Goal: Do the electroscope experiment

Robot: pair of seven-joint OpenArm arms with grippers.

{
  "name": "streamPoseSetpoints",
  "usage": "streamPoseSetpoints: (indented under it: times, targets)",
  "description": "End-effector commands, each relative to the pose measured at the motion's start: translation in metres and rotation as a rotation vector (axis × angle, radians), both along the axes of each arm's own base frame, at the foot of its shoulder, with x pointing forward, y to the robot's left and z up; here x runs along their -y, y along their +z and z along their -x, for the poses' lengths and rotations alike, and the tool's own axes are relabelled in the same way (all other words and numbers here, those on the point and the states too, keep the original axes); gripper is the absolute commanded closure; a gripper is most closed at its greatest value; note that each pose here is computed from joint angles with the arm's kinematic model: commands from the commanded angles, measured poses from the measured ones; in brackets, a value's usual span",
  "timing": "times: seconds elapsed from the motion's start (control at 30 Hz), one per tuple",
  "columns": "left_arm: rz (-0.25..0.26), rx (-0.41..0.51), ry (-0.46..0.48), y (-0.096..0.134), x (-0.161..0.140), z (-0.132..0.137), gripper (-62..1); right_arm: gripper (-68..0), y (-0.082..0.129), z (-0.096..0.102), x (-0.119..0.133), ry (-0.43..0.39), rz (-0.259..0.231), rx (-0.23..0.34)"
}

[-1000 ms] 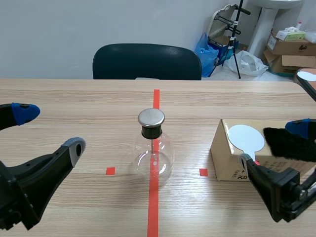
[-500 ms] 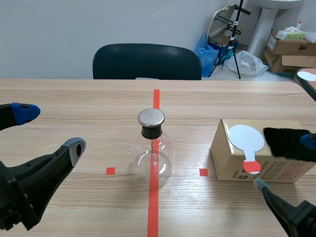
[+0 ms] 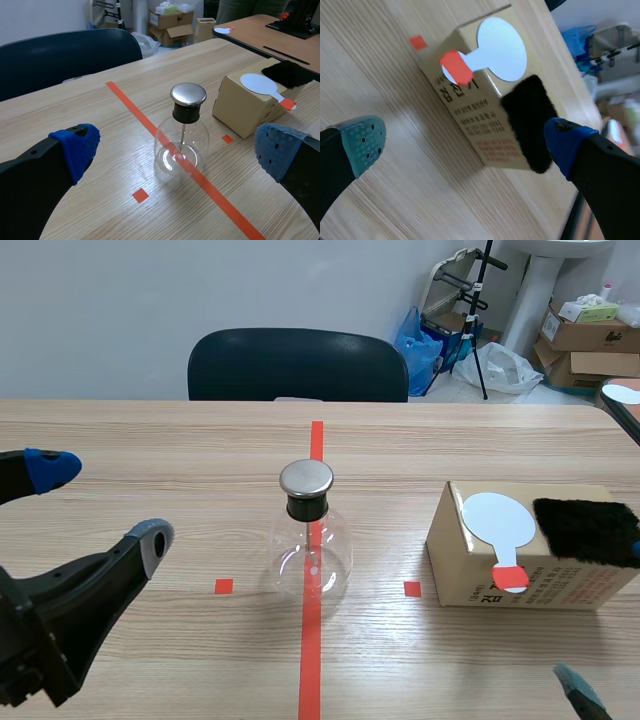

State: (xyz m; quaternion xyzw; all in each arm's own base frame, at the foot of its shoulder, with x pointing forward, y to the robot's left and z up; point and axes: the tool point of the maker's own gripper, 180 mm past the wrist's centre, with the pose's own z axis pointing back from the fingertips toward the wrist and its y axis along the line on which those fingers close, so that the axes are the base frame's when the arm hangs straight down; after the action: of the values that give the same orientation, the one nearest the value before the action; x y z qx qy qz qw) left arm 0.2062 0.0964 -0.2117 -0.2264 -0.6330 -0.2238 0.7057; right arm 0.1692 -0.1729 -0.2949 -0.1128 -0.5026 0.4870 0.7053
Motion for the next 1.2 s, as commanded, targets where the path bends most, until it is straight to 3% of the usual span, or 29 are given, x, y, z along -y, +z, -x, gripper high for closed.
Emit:
streamPoseSetpoints:
  times: [0.0, 0.13, 0.27, 0.4, 0.57, 0.7, 0.83, 1.0, 1.17]
  targets:
    - [0.017, 0.024, -0.008, 0.009, 0.003, -0.001, -62.3, -67.9, 0.010, -0.004, -0.001, 0.001, 0.036, 0.060]
    - [0.015, 0.024, -0.009, 0.008, 0.003, -0.001, -62.3, -67.9, 0.006, 0.000, 0.001, 0.016, 0.184, 0.112]
    - [0.015, 0.024, -0.009, 0.008, 0.003, -0.001, -62.3, -67.9, -0.001, 0.004, -0.004, 0.057, 0.287, 0.136]
    - [0.014, 0.024, -0.009, 0.008, 0.003, -0.001, -62.3, -67.9, -0.013, 0.007, -0.010, 0.096, 0.367, 0.149]
    - [0.014, 0.024, -0.010, 0.008, 0.003, -0.001, -62.3, -67.9, -0.019, -0.003, -0.010, 0.078, 0.448, 0.250]
    - [0.014, 0.024, -0.009, 0.008, 0.003, -0.001, -62.3, -67.9, -0.029, -0.008, -0.008, 0.059, 0.525, 0.294]
    - [0.014, 0.024, -0.009, 0.008, 0.003, -0.001, -62.3, -67.9, -0.037, -0.015, -0.009, 0.051, 0.559, 0.335]
    - [0.014, 0.024, -0.009, 0.008, 0.003, -0.001, -62.3, -67.9, -0.030, -0.030, -0.014, 0.012, 0.555, 0.464]
    - [0.014, 0.024, -0.009, 0.008, 0.003, -0.001, -62.3, -67.9, -0.039, -0.042, -0.015, -0.005, 0.556, 0.483]
